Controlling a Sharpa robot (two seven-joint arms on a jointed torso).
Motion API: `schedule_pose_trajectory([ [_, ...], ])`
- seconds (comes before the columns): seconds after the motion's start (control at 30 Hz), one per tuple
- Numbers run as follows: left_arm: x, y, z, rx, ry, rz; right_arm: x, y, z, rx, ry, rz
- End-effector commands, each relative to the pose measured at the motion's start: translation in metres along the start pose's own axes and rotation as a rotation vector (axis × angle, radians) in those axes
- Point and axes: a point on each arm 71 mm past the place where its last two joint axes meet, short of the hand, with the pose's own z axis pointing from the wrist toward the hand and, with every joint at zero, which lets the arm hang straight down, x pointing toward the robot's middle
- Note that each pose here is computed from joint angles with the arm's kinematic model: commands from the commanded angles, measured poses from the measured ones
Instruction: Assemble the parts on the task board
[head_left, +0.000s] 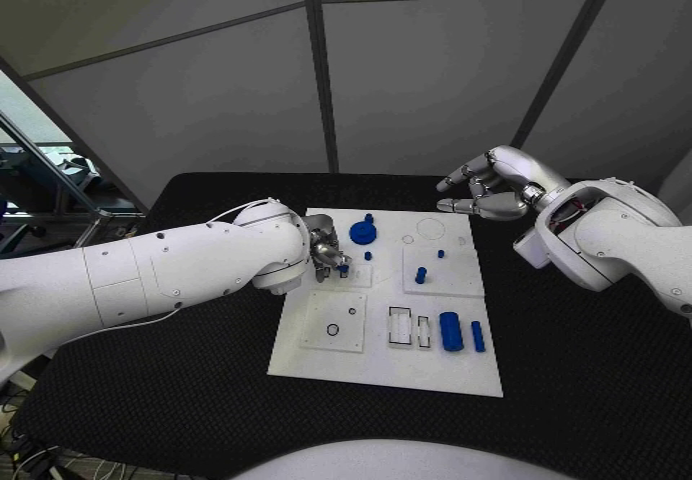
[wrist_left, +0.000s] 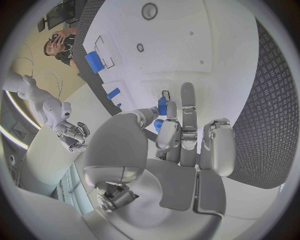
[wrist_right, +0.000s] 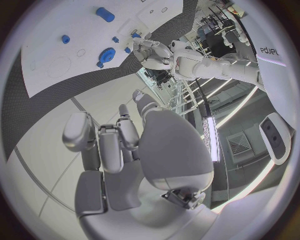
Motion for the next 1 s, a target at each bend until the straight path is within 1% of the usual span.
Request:
schedule_pose_trajectory([
  [0.03, 0.0, 0.0016, 0.0003, -0.025, 0.01, 0.044, -0.0002, 0.0027, 0.0005, -0.016, 0.005, -0.004],
  [0.23, 0.0002, 0.0014, 0.0006, -0.028, 0.011, 0.049, -0.0001, 0.0028, 0.0004, -0.017, 0.006, -0.004],
  [0.77, 0.0018, -0.0028, 0.0009, -0.018, 0.011, 0.052, 0.0002, 0.0032, 0.0003, -0.017, 0.008, -0.002],
  [1.0, 0.003, -0.0032, 0.0008, -0.016, 0.024, 0.062, 0.0002, 0.0031, 0.0003, -0.017, 0.009, -0.002],
])
